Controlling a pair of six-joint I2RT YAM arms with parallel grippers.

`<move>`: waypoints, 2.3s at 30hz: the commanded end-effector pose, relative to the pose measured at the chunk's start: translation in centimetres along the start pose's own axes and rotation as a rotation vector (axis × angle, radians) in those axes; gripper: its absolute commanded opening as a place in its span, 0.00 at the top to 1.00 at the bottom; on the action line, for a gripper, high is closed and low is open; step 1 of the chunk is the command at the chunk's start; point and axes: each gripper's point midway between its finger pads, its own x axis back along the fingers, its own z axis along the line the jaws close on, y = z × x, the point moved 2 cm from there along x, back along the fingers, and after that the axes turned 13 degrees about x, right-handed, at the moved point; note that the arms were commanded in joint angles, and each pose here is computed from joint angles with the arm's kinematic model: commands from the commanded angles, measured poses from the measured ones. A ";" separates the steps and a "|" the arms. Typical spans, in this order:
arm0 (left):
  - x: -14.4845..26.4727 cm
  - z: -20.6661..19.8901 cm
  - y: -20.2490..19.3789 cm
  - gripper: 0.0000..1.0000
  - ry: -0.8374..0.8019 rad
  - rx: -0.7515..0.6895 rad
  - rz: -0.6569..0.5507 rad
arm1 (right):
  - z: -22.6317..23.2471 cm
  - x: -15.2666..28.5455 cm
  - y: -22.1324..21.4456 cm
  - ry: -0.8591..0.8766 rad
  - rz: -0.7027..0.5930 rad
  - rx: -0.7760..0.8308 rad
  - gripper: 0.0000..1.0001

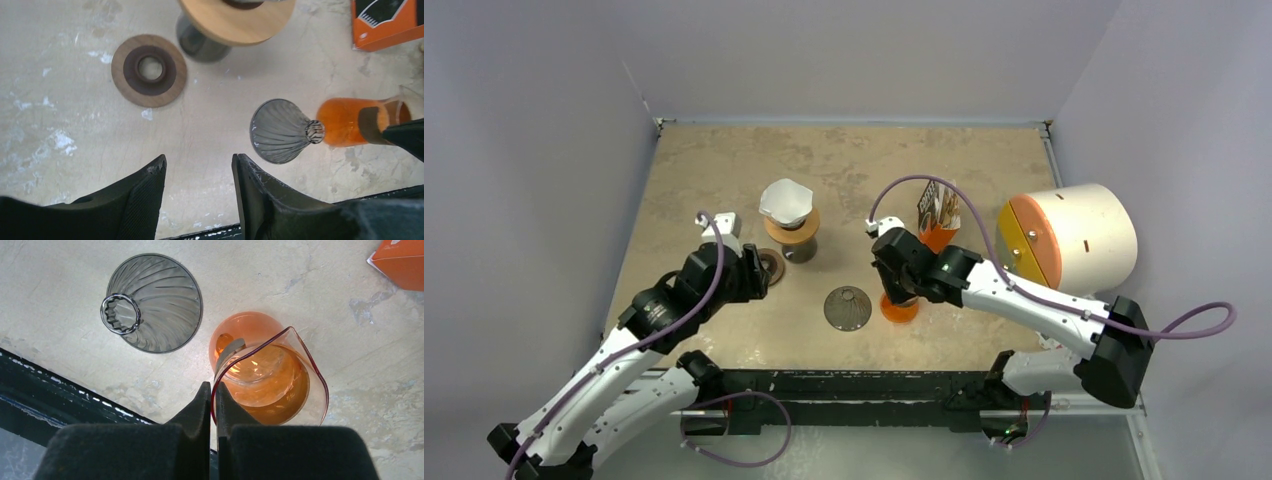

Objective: Place the coffee filter in the dripper
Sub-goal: Move the coffee server to the center of the board, then pick up the dripper holder from the center of the board.

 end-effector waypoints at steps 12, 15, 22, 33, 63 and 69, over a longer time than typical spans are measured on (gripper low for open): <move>-5.2 1.7 -1.9 0.41 0.206 0.106 0.037 | -0.3 2.0 0.8 -0.019 -0.092 -0.043 0.64; -6.3 2.2 -1.7 0.41 0.250 0.105 0.031 | -0.6 2.9 1.4 -0.029 -0.111 -0.042 0.58; -8.0 4.9 -1.7 0.43 0.318 0.189 0.033 | -1.2 5.7 2.7 -0.022 -0.194 -0.044 0.56; -10.7 6.4 -0.4 0.52 0.237 0.391 0.010 | -1.3 7.8 3.5 0.002 -0.256 -0.025 0.56; -15.4 6.5 2.2 0.69 -0.002 0.672 0.065 | -1.5 8.1 2.1 0.016 -0.265 -0.044 0.57; -16.1 7.2 1.5 0.69 0.039 0.666 0.098 | -1.4 8.1 2.1 0.018 -0.266 -0.050 0.56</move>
